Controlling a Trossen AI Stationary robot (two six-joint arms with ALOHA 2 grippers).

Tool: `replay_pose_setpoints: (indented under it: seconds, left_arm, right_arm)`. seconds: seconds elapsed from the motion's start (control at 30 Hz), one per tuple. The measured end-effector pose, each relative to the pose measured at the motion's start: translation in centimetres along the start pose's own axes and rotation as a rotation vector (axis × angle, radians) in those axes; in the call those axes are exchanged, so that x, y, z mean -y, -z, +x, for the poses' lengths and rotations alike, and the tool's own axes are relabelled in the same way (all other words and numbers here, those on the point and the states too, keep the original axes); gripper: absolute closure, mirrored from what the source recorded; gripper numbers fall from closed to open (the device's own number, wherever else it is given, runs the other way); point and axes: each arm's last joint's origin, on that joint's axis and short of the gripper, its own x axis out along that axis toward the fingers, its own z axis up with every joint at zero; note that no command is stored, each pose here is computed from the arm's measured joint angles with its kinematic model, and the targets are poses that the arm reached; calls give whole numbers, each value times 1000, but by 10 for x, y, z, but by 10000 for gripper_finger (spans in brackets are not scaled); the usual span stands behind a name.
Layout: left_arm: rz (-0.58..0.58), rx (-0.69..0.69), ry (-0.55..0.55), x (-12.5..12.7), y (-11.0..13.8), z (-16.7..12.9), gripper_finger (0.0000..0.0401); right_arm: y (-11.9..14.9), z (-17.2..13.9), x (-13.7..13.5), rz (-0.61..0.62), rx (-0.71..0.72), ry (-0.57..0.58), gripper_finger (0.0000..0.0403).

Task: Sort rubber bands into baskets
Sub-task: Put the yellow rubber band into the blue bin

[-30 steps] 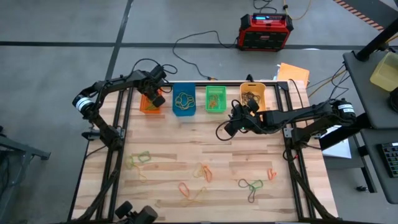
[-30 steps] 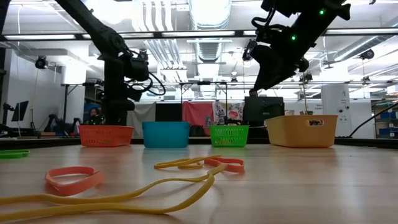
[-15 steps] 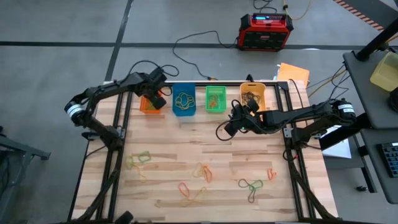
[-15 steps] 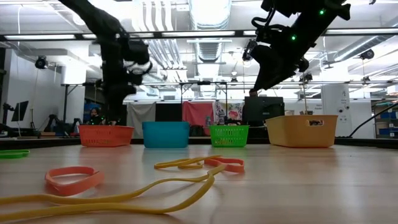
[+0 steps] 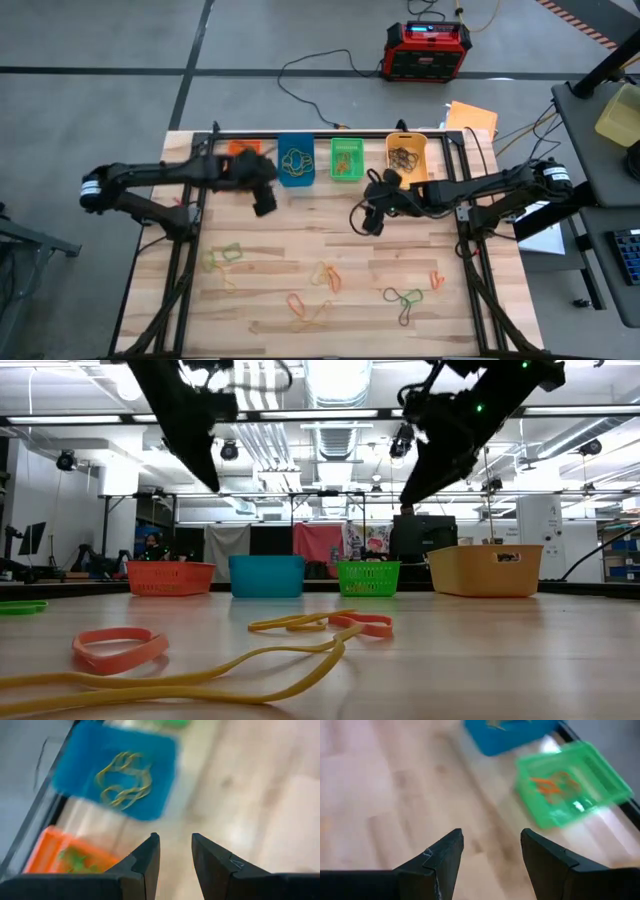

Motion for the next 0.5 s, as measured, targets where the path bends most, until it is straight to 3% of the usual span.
replay_pose_setpoints:
  seconds: [0.23,0.5]
  left_arm:
    - [57,207,140,51,17,-15,303]
    - [64,303,117,84,38,-20,304]
  right_arm:
    - [-7,-6,-24,-138,116,-141,209]
    - [-13,13,-54,-243,107,-180,209]
